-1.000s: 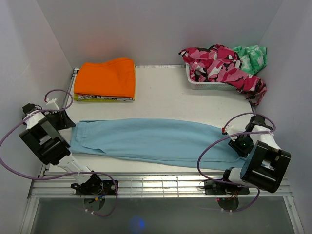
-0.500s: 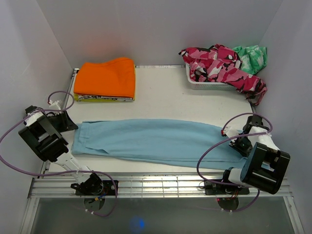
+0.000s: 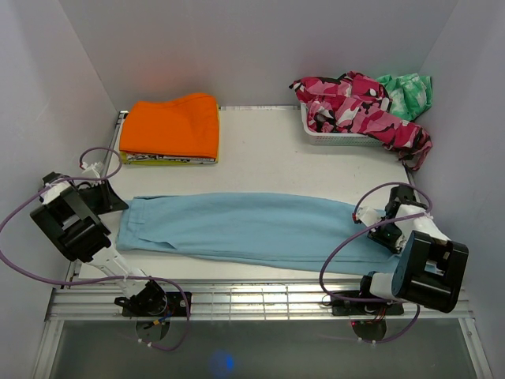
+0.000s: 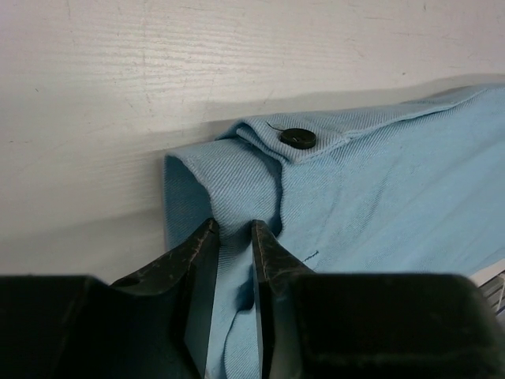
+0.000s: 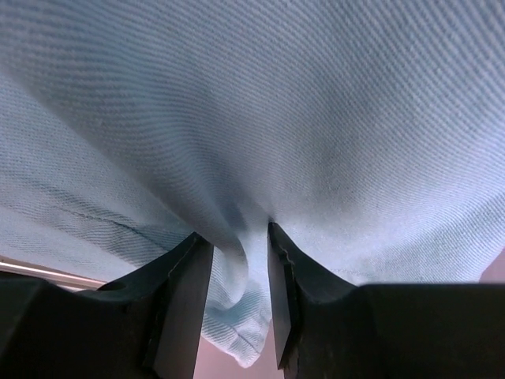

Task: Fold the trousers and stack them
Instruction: Fold the trousers

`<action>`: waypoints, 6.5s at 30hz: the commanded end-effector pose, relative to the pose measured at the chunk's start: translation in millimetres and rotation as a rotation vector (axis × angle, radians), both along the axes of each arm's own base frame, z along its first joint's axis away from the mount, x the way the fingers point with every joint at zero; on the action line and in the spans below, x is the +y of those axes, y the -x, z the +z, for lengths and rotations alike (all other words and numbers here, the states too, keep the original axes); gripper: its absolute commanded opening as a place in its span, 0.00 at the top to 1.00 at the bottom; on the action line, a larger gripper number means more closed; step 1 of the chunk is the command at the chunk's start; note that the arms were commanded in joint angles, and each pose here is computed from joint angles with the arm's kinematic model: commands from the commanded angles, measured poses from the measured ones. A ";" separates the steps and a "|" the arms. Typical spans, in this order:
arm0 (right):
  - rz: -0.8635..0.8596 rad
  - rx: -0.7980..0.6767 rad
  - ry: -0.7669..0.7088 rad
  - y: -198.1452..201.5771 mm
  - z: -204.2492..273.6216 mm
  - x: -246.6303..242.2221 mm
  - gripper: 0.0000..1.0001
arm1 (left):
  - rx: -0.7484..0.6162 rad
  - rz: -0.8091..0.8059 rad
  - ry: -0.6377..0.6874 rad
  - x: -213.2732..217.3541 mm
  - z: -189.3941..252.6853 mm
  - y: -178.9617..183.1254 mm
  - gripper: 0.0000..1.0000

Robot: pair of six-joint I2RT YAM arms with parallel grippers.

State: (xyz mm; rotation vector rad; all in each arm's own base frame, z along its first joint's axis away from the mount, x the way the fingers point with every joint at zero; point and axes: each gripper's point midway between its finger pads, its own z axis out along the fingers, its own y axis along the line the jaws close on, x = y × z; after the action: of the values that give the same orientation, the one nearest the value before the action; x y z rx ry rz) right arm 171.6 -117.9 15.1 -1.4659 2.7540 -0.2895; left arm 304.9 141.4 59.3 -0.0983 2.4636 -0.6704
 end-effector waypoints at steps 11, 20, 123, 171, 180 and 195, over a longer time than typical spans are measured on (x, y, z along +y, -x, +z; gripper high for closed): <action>-0.075 0.015 -0.136 -2.2 -39.7 25.1 0.54 | 0.002 0.007 0.013 -9.8 -5.7 5.8 0.55; -0.071 0.032 -0.127 0.6 -49.5 25.6 0.54 | -0.066 -0.026 0.038 -17.0 20.1 0.1 0.91; -0.003 -0.018 -0.103 -4.5 -24.0 34.6 0.49 | 0.097 0.045 -0.367 35.8 20.4 71.3 1.00; 0.107 -0.007 -0.132 47.0 3.3 22.5 0.41 | -0.213 -0.706 -0.278 -184.0 55.3 62.5 0.28; -0.039 -0.002 -0.137 6.4 -26.6 13.6 0.45 | 0.079 -0.520 -0.342 -163.4 -29.3 43.0 0.47; 0.091 -0.093 -0.420 -32.8 61.1 96.1 0.45 | 0.031 -0.400 -0.427 -77.2 8.7 -12.3 0.49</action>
State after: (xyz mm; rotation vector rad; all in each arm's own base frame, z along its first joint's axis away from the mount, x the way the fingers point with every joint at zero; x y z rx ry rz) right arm 206.1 -42.3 43.0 -1.4347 2.5620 0.1078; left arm 305.8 58.2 40.3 0.4404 2.7038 -0.3422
